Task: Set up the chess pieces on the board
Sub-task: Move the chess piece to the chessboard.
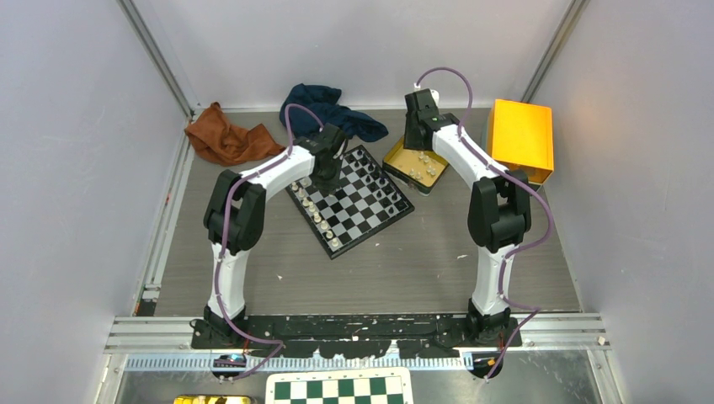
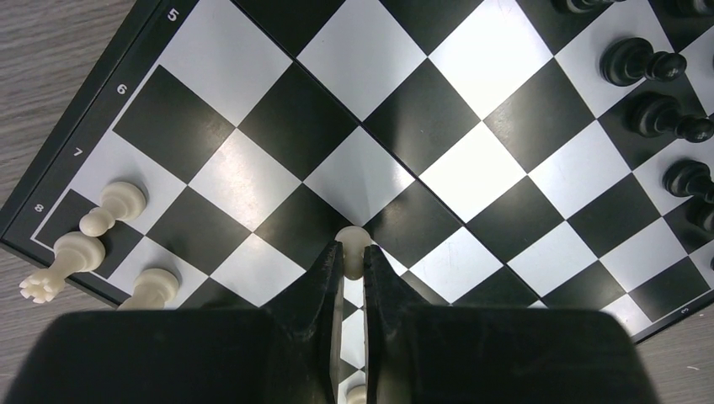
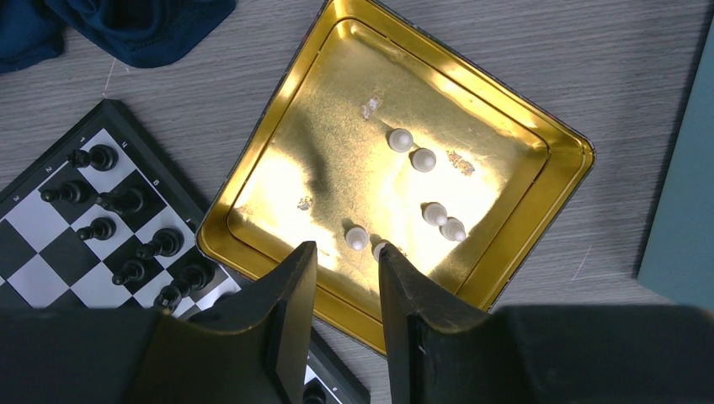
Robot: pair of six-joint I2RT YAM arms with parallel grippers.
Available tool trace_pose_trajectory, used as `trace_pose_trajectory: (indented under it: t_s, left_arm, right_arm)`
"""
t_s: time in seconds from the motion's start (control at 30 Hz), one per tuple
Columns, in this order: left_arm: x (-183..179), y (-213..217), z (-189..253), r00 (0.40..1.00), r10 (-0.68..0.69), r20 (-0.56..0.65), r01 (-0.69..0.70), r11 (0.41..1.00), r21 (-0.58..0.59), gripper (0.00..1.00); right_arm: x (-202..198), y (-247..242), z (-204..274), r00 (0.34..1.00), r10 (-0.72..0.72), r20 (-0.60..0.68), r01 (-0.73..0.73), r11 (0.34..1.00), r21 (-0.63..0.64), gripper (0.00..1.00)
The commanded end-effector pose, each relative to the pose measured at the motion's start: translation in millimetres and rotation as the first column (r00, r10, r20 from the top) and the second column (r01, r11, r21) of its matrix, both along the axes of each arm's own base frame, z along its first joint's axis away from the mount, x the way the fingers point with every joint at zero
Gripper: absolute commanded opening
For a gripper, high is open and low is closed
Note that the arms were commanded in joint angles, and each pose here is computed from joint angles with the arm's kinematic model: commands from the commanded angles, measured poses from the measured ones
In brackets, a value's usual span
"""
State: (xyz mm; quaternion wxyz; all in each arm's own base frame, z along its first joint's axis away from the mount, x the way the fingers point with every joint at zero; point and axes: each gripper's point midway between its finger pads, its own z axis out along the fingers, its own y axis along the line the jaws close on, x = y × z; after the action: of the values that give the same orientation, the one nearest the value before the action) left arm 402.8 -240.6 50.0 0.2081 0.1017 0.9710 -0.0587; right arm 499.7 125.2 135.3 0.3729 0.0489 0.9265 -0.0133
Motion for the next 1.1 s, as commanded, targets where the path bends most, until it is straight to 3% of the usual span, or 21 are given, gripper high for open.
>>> trace_pose_trajectory:
  t_s: [0.0,0.43,1.07]
  left_arm:
    - [9.6,-1.2,19.1,0.998,-0.001,0.056,0.001,1.0,-0.003,0.04]
    - [11.1,23.7,32.4,0.991,0.077,0.11,-0.085,0.994,0.071,0.02]
    - [20.4,56.1,41.4,0.973,0.195,0.127,-0.201,0.979,0.034,0.02]
  right_arm:
    - [3.3,-0.4,42.8,0.995,-0.005,0.102,0.001,0.999,0.034,0.39]
    - [0.4,1.8,43.9,0.995,0.003,0.099,-0.008,0.999,0.046,0.39]
    - [-3.9,1.9,45.6,0.995,0.01,0.101,-0.015,0.998,0.054,0.39]
